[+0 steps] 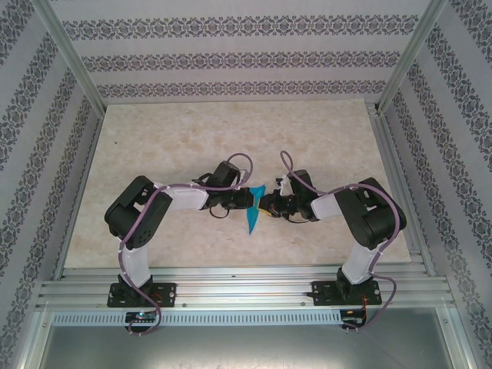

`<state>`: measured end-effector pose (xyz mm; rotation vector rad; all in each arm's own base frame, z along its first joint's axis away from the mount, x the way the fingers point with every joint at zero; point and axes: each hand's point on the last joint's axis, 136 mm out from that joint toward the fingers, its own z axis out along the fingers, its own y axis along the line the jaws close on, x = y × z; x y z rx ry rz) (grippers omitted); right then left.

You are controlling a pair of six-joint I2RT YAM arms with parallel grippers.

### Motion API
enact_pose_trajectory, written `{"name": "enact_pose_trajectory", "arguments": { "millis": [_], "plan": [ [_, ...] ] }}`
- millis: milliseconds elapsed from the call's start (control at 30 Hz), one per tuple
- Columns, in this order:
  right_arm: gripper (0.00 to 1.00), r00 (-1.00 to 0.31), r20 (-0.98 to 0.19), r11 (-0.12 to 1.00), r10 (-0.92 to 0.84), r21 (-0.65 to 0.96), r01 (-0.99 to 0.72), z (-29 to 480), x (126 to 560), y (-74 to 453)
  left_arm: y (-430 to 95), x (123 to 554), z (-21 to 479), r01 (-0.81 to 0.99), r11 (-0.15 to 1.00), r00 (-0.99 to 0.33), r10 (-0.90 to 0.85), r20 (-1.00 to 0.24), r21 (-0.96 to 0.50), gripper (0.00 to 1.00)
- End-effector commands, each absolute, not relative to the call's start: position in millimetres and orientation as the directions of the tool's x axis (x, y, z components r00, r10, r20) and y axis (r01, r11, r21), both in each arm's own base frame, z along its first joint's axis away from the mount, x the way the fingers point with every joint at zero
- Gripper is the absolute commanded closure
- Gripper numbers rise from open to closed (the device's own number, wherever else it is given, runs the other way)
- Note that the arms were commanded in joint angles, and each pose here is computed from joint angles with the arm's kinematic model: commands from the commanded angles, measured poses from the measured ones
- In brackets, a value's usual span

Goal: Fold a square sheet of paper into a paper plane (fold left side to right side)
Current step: Fold the wing for the fifth time at the center of the table.

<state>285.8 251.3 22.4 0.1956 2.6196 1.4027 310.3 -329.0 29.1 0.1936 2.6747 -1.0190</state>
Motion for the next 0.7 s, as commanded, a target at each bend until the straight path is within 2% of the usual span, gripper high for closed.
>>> {"name": "enact_pose_trajectory", "arguments": {
  "millis": [0,100,400,500,567,667],
  "plan": [
    [0.82,-0.973,-0.141,0.561,0.183,0.828,-0.014,34,291,251,-325,311,21,0.201,0.741,-0.957,0.008,-0.291,-0.641,0.92],
    [0.79,-0.970,-0.161,0.570,0.182,0.821,-0.030,42,290,248,-324,309,15,0.185,0.740,-0.960,-0.006,-0.281,-0.647,0.92],
    [0.77,-0.973,-0.174,0.588,0.151,0.807,-0.053,66,263,253,-324,309,9,0.180,0.740,-0.962,-0.004,-0.273,-0.648,0.92],
    [0.70,-0.957,-0.231,0.699,0.176,0.714,-0.044,61,253,238,-324,308,9,0.178,0.739,-0.963,-0.006,-0.271,-0.650,0.92],
    [0.65,-0.936,-0.310,0.800,0.168,0.598,-0.055,61,245,223,-325,308,10,0.175,0.733,-0.963,-0.010,-0.268,-0.658,0.92],
    [0.63,-0.902,-0.413,0.891,0.126,0.446,-0.080,66,235,209,-328,309,12,0.176,0.721,-0.964,-0.012,-0.266,-0.670,0.92]
  ]
}}
